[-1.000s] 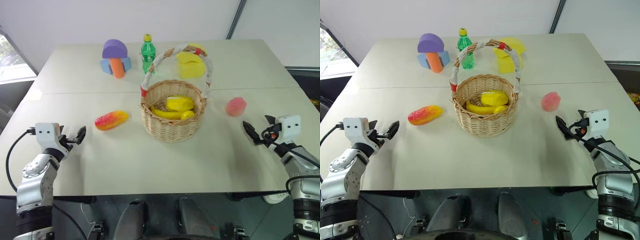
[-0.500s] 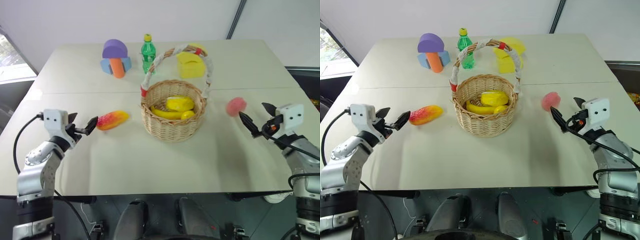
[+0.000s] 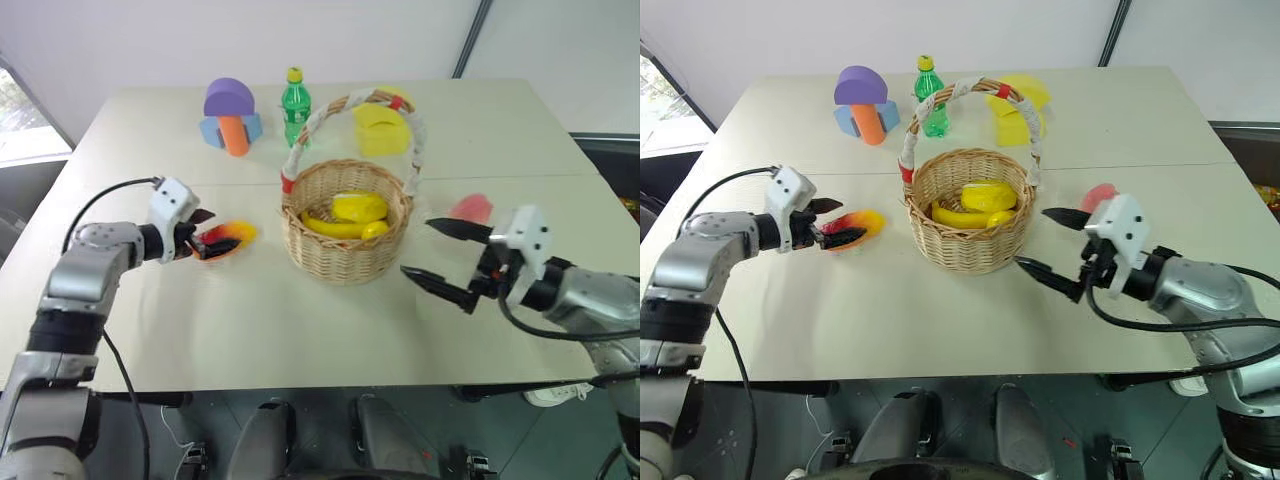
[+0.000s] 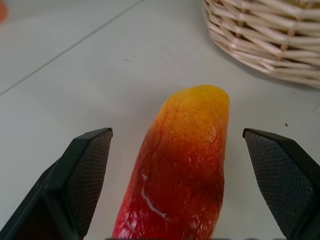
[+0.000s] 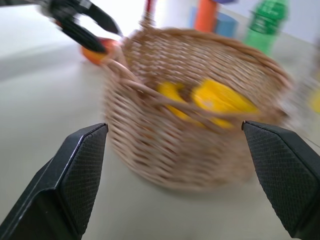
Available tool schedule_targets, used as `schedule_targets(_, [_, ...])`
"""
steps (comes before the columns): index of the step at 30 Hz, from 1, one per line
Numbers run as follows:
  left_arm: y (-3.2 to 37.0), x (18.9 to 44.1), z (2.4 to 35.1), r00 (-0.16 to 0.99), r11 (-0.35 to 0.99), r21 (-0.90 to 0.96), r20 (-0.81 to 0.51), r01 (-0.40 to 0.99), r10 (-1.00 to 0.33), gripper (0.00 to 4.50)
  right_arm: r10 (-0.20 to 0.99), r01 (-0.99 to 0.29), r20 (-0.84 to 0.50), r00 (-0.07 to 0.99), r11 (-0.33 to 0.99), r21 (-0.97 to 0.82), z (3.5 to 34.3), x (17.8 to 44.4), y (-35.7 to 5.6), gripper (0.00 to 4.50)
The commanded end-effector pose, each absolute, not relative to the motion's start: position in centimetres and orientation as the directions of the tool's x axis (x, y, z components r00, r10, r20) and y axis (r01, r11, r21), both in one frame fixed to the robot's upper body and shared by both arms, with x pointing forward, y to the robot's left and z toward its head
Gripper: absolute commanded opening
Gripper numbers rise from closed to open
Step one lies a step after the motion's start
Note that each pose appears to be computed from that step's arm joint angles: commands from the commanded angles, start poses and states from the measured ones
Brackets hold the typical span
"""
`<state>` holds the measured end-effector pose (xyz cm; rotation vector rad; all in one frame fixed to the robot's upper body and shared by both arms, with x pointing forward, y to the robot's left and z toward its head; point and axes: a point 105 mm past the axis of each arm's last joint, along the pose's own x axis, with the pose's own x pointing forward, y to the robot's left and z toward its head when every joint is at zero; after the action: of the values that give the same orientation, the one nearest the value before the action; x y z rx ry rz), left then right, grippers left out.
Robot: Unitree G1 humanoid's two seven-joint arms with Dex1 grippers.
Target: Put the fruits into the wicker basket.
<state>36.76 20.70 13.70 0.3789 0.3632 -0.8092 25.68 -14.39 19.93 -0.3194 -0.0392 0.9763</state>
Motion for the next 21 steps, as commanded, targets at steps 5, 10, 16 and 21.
schedule_targets(5, [20.2, 37.4, 12.6, 0.564, 0.527, 0.242, -0.545, 0.815, -0.621, 3.96, 0.841, -0.821, -0.093, 0.532, 0.486, -0.300, 19.4, 24.9, -13.3, 4.50])
schedule_targets(10, [20.4, 37.6, 12.8, 0.591, 0.550, 0.246, -0.498, 0.798, -0.635, 1.91, 0.839, -0.816, -0.087, 0.538, 0.492, -0.304, 18.7, 24.9, -13.6, 4.50])
schedule_targets(16, [21.2, 36.5, 16.5, 0.668, 0.637, 0.208, -0.308, 0.742, -0.678, 1.86, 0.819, -0.793, -0.089, 0.568, 0.515, -0.325, 18.3, 25.1, -14.9, 4.50])
schedule_targets(21, [16.9, 31.2, 20.4, 0.499, 0.483, 0.124, -0.182, 0.867, -0.847, 1.86, 0.784, -0.758, -0.095, 0.613, 0.550, -0.351, 18.7, 25.8, -16.9, 4.50])
